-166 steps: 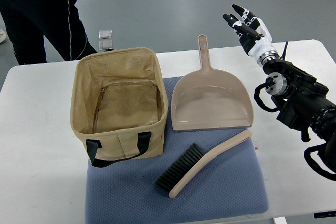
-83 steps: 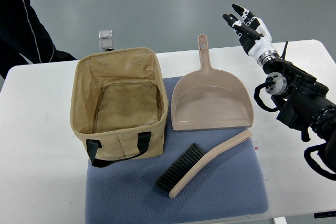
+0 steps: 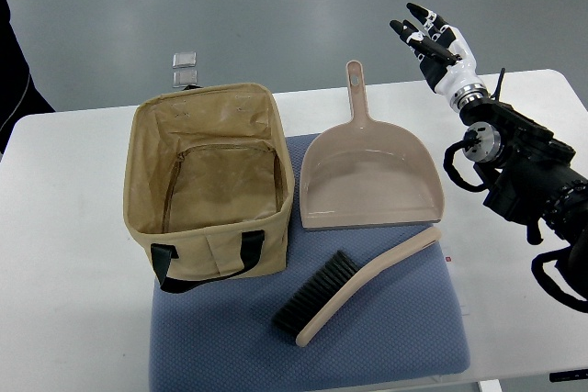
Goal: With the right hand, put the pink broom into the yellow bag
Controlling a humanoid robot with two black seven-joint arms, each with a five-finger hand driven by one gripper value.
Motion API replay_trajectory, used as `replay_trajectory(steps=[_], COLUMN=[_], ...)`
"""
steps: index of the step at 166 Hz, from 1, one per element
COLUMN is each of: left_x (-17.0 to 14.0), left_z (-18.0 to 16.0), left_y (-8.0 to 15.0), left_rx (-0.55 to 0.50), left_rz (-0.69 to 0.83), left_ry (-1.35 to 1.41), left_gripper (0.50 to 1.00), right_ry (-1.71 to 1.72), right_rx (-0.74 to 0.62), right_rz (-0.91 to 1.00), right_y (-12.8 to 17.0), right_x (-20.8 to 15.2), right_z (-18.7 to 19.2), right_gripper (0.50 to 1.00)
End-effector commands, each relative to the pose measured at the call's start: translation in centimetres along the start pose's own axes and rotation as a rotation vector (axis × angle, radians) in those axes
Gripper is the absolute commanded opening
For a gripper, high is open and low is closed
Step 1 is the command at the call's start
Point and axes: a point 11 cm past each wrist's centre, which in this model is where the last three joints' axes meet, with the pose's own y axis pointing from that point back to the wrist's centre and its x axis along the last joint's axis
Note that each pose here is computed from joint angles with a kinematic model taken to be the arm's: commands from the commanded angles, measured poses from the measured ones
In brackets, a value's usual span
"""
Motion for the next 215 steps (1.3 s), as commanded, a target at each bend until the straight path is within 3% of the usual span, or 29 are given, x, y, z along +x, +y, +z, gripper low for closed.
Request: replay_trajectory(steps=[1,35,100,144,182,215], left_x=[0.0,0.0,0.0,0.0,0.0,0.0], left_z=[0.0,0.0,0.0,0.0,0.0,0.0], left_y=[0.0,0.0,0.0,0.0,0.0,0.0], left_rx=[0.000,0.000,0.000,0.000,0.000,0.000], left_rz=[0.000,0.000,0.000,0.000,0.000,0.000], left_ry=[0.000,0.001,0.001,0.001,0.000,0.001], left_gripper=[1.000,1.000,1.000,1.000,1.000,1.000], right_ry=[0.003,0.072,0.929,1.343,1.715,1.764], right_rx=[0.008,0.010,-0.118,-0.158,-0.194,-0.207], right_rz=[0.003,-0.079,-0.610,-1.016,-1.416,-1.466], right_y=[-0.3,-1.4,-1.4,3.1,9.9,11.6], right_x=[-0.3,-2.7,-8.7,-11.9,-11.7,-10.8], right_z=[-0.4,-1.8,-5.4,-6.5,-3.7,-4.0], right_gripper=[0.930,0.930,0.930,0.930,0.930,0.930])
